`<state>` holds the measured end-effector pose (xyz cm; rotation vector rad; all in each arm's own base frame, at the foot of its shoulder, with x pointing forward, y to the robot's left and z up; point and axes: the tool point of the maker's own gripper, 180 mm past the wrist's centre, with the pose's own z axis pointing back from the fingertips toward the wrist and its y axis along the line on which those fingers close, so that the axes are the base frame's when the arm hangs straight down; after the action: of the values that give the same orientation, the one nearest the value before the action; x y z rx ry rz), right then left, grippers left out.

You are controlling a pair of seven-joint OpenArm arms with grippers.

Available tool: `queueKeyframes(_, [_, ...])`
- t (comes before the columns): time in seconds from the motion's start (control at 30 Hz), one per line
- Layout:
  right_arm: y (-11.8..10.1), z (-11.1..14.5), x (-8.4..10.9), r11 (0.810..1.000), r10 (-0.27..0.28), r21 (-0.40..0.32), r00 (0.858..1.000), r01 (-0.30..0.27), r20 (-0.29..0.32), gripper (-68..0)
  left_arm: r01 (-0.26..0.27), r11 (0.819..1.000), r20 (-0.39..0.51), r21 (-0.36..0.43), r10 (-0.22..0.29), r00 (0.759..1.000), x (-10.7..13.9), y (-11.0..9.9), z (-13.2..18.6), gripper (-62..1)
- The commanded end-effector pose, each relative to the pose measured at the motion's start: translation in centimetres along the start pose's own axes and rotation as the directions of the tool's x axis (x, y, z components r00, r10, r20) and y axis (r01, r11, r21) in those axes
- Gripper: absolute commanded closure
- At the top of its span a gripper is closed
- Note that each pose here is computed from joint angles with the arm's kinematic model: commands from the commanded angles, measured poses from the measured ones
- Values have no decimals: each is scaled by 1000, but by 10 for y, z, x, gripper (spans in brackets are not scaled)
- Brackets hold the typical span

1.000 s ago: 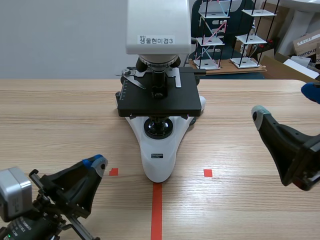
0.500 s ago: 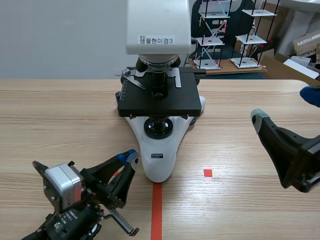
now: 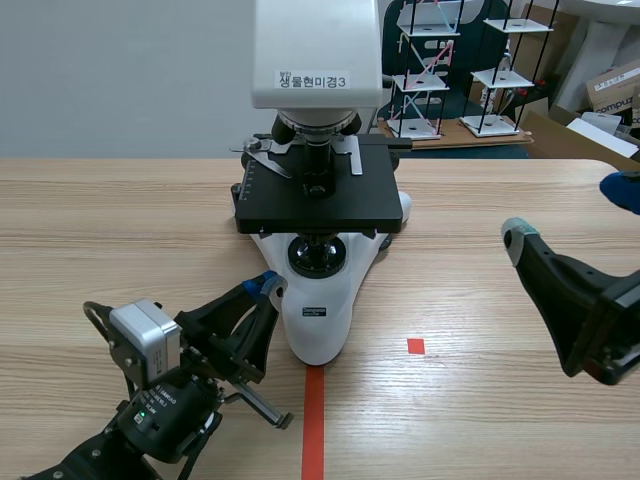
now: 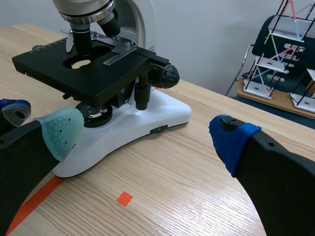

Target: Point at the diaphragm

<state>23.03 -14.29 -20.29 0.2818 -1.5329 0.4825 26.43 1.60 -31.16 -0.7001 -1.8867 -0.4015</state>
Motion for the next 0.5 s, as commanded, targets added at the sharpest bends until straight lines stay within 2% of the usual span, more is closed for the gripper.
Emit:
queueKeyframes(0.0, [-1,-2,7,1000,-1,-2,1000,1,31,-560,12,1000,46,-4,-11,999,10,3,-7,-31])
queueKeyframes(0.47, [-1,-2,7,1000,-1,-2,1000,1,31,-560,13,1000,11,-8,-13,1000,3,2,-2,-31])
